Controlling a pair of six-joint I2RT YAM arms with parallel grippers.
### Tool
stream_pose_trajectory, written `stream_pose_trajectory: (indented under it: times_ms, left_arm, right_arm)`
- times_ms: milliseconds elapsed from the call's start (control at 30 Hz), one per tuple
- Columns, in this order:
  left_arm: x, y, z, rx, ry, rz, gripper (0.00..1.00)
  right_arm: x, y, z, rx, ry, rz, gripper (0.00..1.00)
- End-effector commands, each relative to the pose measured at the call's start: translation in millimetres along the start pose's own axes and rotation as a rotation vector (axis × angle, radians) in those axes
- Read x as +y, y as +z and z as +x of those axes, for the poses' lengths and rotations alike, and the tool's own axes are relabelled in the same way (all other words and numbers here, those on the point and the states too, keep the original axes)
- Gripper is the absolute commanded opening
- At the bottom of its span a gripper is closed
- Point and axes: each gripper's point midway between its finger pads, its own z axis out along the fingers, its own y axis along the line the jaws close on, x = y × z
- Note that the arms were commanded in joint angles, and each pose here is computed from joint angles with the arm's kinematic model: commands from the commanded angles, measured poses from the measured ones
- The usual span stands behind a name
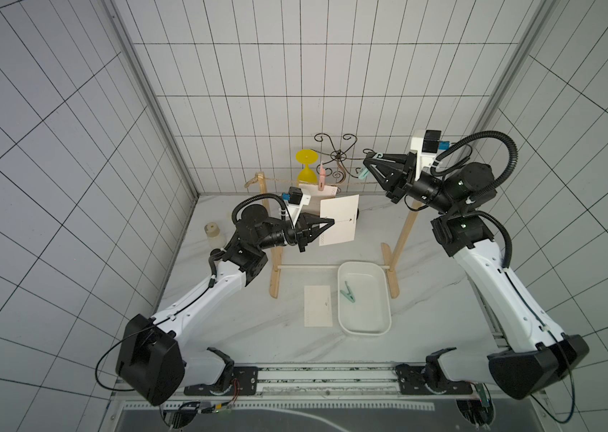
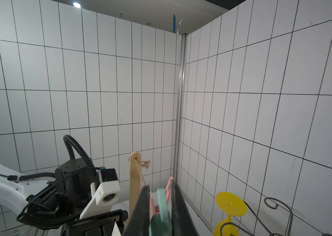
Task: Remove the postcards from the strings
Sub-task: Place the postcard on the postcard.
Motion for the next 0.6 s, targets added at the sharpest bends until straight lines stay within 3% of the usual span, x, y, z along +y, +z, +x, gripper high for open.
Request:
stream_pose_trajectory:
  times_ms: [0, 300, 567]
  left_arm:
    - [-3, -13, -1, -0.009, 0.0, -0.068, 0.0]
    - [-12, -49, 41, 0.03, -0.133, -0.176, 0.0]
    - [-17, -82, 95, 0.061, -0.298, -0.265, 0.0]
  right_arm:
    - [15, -14, -3, -0.027, 0.005, 0.001, 0.0]
    - [35, -60, 48, 0.052, 0.113, 0.095, 0.0]
    - [46, -101, 152, 0.216, 0.324, 0.17, 0.0]
